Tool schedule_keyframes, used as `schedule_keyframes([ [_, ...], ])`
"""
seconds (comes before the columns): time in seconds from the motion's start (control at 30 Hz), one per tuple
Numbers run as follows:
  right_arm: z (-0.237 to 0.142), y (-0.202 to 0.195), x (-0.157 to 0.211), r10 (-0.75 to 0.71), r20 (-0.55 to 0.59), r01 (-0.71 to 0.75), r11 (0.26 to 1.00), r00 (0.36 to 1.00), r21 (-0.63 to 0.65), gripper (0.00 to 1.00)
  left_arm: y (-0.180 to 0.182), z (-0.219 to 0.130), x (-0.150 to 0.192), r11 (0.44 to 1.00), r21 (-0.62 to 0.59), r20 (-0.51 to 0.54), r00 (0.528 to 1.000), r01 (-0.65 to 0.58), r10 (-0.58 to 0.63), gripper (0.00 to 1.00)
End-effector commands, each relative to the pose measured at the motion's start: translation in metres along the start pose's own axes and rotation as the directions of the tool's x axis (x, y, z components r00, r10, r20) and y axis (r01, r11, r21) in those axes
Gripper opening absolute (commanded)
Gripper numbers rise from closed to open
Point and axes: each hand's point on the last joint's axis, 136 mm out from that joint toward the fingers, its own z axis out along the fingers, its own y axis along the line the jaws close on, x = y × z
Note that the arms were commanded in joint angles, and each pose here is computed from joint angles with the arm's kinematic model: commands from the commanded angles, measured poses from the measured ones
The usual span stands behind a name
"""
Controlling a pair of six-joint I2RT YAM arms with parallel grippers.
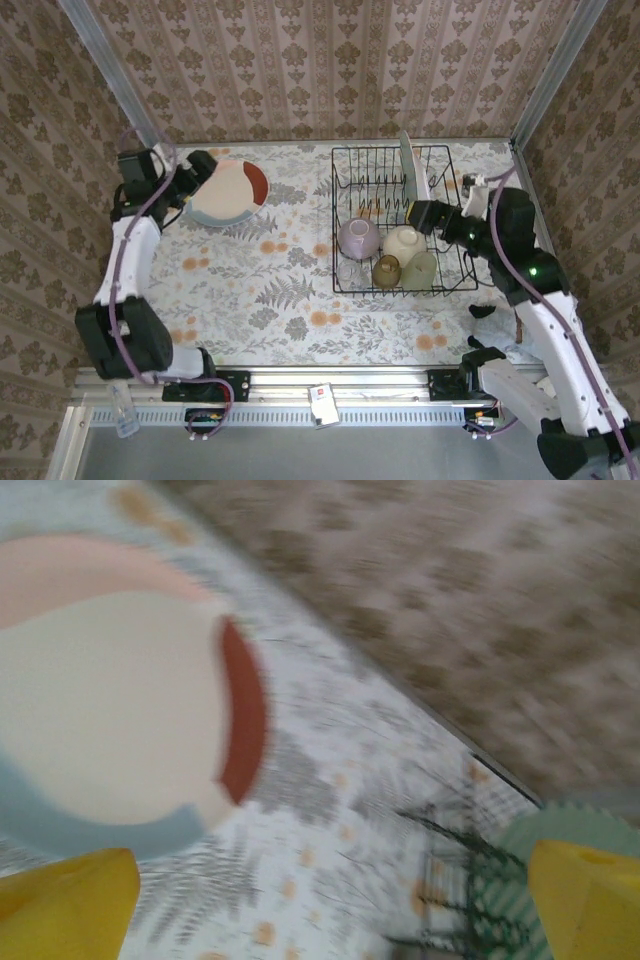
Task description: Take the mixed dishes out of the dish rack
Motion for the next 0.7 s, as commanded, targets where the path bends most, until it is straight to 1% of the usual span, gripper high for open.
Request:
schedule_keyframes([
  [0.0, 0.008, -0.032, -0.011, -0.047, -0.027, 0.052, 0.973, 0.999, 0.223, 0.89, -0.063, -0.029, 0.032, 0.952, 0.172, 0.027, 0.967, -0.254, 0.254, 1.0],
  [0.1, 0.025, -0.04, -0.018, -0.085, -0.072, 0.103, 0.945, 0.994, 0.31, 0.86, -0.093, -0.055, 0.055, 0.888, 0.298, 0.117, 0.937, -0.349, 0.329, 1.0],
  [0.17, 0.036, -0.04, -0.024, -0.132, -0.106, 0.162, 0.92, 0.986, 0.357, 0.85, -0.104, -0.07, 0.07, 0.839, 0.37, 0.156, 0.917, -0.399, 0.368, 1.0],
  [0.2, 0.043, -0.038, -0.025, -0.163, -0.129, 0.201, 0.905, 0.978, 0.375, 0.85, -0.108, -0.075, 0.08, 0.813, 0.403, 0.161, 0.907, -0.42, 0.389, 1.0],
  [0.33, 0.066, -0.036, -0.036, -0.229, -0.188, 0.29, 0.855, 0.955, 0.43, 0.81, -0.113, -0.085, 0.108, 0.75, 0.487, 0.15, 0.889, -0.447, 0.432, 1.0],
  [0.37, 0.07, -0.037, -0.04, -0.239, -0.197, 0.304, 0.844, 0.951, 0.442, 0.79, -0.114, -0.086, 0.114, 0.738, 0.506, 0.148, 0.888, -0.447, 0.436, 1.0],
  [0.4, 0.082, -0.041, -0.04, -0.241, -0.226, 0.321, 0.831, 0.944, 0.454, 0.78, -0.114, -0.086, 0.118, 0.727, 0.522, 0.148, 0.887, -0.446, 0.438, 1.0],
  [0.47, 0.094, -0.048, -0.043, -0.254, -0.251, 0.348, 0.807, 0.934, 0.478, 0.78, -0.114, -0.084, 0.124, 0.711, 0.545, 0.15, 0.885, -0.445, 0.44, 1.0],
  [0.53, 0.102, -0.053, -0.047, -0.267, -0.274, 0.375, 0.78, 0.924, 0.502, 0.74, -0.114, -0.081, 0.126, 0.715, 0.559, 0.131, 0.896, -0.42, 0.424, 1.0],
  [0.57, 0.107, -0.055, -0.047, -0.271, -0.285, 0.385, 0.771, 0.919, 0.507, 0.73, -0.117, -0.083, 0.128, 0.703, 0.575, 0.127, 0.894, -0.419, 0.43, 1.0],
  [0.67, 0.121, -0.056, -0.047, -0.268, -0.309, 0.395, 0.771, 0.913, 0.499, 0.7, -0.122, -0.087, 0.131, 0.683, 0.593, 0.143, 0.89, -0.427, 0.433, 1.0],
])
